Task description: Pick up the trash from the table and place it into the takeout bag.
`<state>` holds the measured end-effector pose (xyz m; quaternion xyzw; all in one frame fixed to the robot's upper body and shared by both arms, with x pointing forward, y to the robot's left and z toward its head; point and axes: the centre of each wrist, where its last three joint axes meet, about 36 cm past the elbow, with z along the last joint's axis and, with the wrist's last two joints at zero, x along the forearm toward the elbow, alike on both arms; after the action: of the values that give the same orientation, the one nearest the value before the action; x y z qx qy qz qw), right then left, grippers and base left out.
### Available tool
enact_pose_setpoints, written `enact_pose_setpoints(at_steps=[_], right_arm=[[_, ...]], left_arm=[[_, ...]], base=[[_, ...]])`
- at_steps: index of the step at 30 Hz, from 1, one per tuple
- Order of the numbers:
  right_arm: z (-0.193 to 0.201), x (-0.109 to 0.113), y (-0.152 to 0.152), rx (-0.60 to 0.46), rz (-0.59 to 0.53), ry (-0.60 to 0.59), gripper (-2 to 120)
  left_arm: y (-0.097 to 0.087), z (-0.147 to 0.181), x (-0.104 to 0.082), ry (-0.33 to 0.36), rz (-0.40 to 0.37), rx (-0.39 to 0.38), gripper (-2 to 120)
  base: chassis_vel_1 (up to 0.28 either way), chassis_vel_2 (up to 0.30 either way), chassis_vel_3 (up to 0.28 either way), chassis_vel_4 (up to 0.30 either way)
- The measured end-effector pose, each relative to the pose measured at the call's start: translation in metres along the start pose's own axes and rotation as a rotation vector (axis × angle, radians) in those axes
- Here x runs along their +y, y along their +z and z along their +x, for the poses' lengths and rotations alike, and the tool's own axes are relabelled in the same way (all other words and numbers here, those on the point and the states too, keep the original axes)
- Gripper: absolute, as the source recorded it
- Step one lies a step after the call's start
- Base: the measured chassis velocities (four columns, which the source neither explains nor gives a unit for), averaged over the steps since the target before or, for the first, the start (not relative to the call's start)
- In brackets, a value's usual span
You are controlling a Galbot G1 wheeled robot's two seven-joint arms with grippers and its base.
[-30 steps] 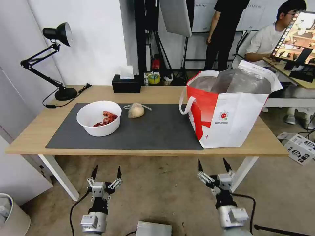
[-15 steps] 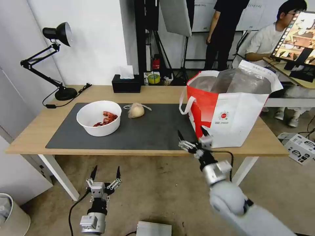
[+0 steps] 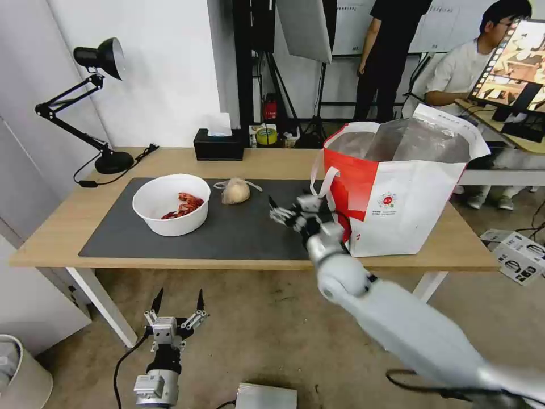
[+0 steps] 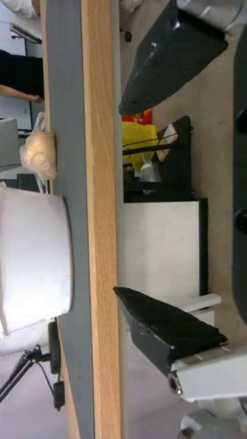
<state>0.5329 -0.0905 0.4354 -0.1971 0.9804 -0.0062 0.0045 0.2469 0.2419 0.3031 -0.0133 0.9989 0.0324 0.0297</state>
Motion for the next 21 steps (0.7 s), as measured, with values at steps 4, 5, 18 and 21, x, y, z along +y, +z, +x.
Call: enact_pose_setpoints(at_steps=[4, 5, 18, 21], right_arm=[[-0.041, 0.013, 0.014, 0.055, 0.032, 0.012, 100], [-0.041, 0.013, 0.014, 0.055, 0.032, 0.012, 100], [-0.122, 0.051, 0.027, 0.131, 0.071, 0.002, 100], [-0.129, 0.054, 0.030, 0.141, 0.080, 0.001, 100]], left_arm=[[0.000, -0.001, 0.000, -0.003, 0.002, -0.002, 100], [0.000, -0.001, 0.000, -0.003, 0.002, -0.002, 100], [0.000, -0.001, 0.006, -0.014, -0.006, -0.010, 100], [0.000, 0.000, 0.008, -0.017, -0.009, -0.017, 100]], base=[[0.000, 0.000, 0.000, 0.000], [0.000, 0.000, 0.000, 0.000], [0.000, 0.000, 0.000, 0.000], [0.000, 0.000, 0.000, 0.000]])
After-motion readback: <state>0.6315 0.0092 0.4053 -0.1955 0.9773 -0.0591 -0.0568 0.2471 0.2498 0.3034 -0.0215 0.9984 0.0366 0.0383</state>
